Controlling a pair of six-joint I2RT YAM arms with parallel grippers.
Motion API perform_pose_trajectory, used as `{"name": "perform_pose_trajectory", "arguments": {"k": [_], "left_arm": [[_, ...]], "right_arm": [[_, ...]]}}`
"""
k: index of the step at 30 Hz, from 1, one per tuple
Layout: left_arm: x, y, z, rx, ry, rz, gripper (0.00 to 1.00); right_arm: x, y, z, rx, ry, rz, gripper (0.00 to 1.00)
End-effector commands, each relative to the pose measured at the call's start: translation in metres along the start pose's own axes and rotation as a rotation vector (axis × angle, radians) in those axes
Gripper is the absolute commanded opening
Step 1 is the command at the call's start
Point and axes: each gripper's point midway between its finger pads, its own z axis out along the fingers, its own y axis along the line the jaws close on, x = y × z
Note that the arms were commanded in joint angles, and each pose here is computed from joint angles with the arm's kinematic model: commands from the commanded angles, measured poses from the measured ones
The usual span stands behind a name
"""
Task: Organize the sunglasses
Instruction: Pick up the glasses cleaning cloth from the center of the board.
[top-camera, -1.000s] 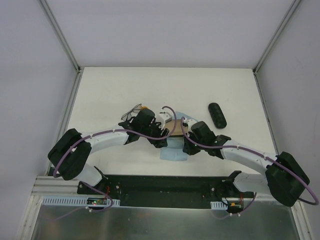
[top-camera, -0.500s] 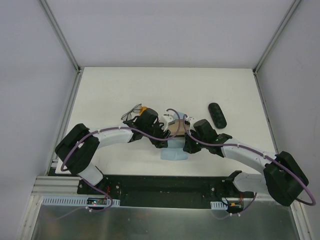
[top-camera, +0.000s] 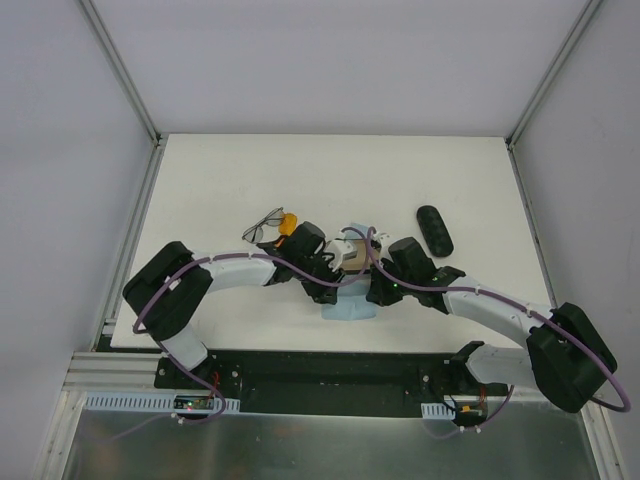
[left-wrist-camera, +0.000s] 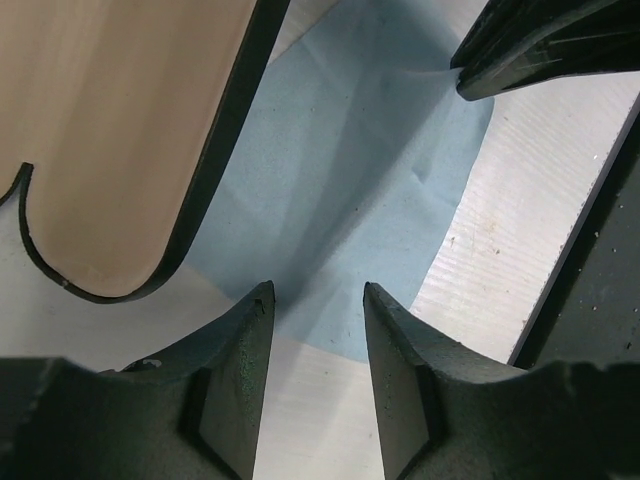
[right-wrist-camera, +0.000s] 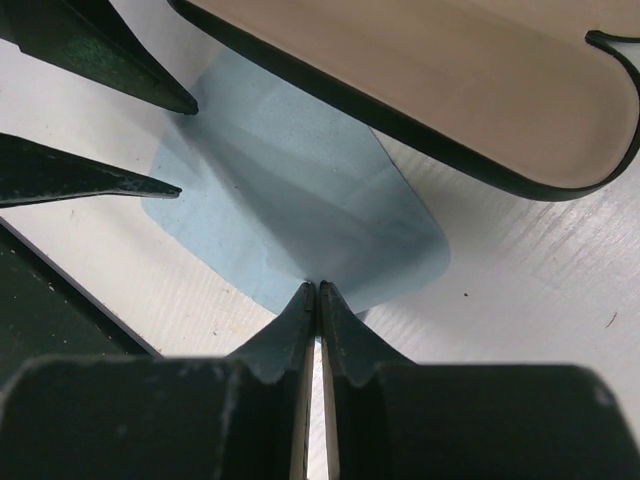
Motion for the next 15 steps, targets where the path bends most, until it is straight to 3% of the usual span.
{"name": "perform_pose_trajectory", "arguments": {"k": [1,8,11,15], "left_arm": [[-0.008,0.003,0.003,-0.028,0.012,0.034,0.39],[-0.004,0.009,0.008,-0.052,0.057,0.007,0.19],[-0.003,0.003,0.008,-0.016,0.065,0.005,0.0],[-0.01,-0.003,0.003,0.004,0.046,0.014,0.0]], "right_arm": [[-0.013,0.007,-0.001,-0.032,-0.038,0.003,0.08],[-0.013,0.007,-0.002,-0.034,-0.04,0.008,0.08],[-0.013,0.006,-0.002,-0.033,-0.041,0.008,0.08],[-0.016,0.005,-0.002,-0.021,-0.042,0.01,0.08]]}}
